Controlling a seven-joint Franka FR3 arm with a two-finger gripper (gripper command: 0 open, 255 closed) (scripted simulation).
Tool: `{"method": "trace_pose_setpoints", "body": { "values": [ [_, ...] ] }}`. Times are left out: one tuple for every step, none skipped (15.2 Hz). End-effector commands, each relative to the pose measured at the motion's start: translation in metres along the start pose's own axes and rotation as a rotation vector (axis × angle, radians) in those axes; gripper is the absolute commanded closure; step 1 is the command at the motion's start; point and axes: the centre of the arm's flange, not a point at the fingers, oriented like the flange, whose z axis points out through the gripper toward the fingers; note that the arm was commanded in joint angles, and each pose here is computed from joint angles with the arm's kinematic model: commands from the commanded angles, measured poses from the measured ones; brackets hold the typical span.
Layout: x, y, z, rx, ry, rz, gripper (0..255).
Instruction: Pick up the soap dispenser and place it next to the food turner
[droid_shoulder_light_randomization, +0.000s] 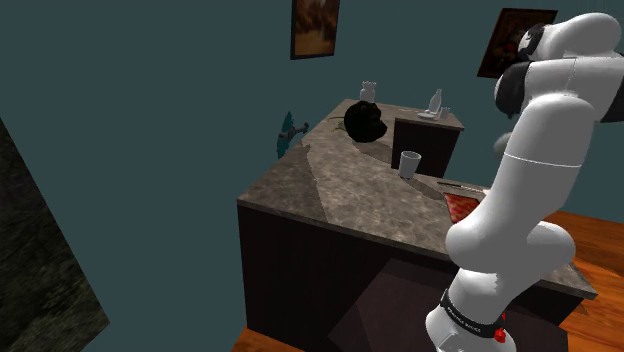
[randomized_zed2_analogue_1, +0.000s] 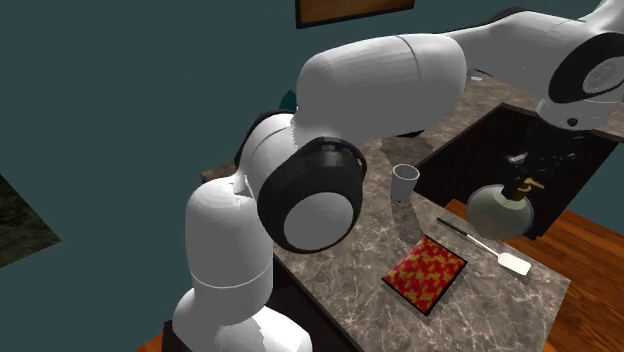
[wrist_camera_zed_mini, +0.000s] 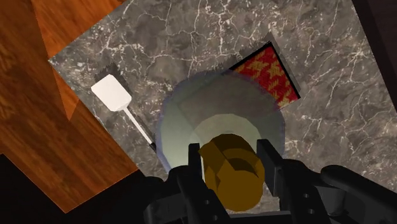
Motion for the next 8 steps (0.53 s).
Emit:
{"method": "trace_pose_setpoints", "body": {
  "values": [
    [-0.023, 0.012, 0.000, 0.000, 0.001, -0.002, 255],
    [-0.034, 0.019, 0.000, 0.000, 0.001, -0.002, 255],
    [-0.045, 0.026, -0.001, 0.000, 0.001, -0.002, 255],
    [-0.056, 0.033, -0.001, 0.000, 0.001, -0.002, 255],
    [-0.067, 0.041, -0.001, 0.000, 0.001, -0.002, 255],
    [-0.078, 0.048, -0.001, 0.000, 0.001, -0.002, 255],
    [-0.089, 0.055, -0.001, 0.000, 0.001, -0.002, 255],
    [-0.103, 0.064, -0.001, 0.000, 0.001, -0.002, 255]
  ]
}}
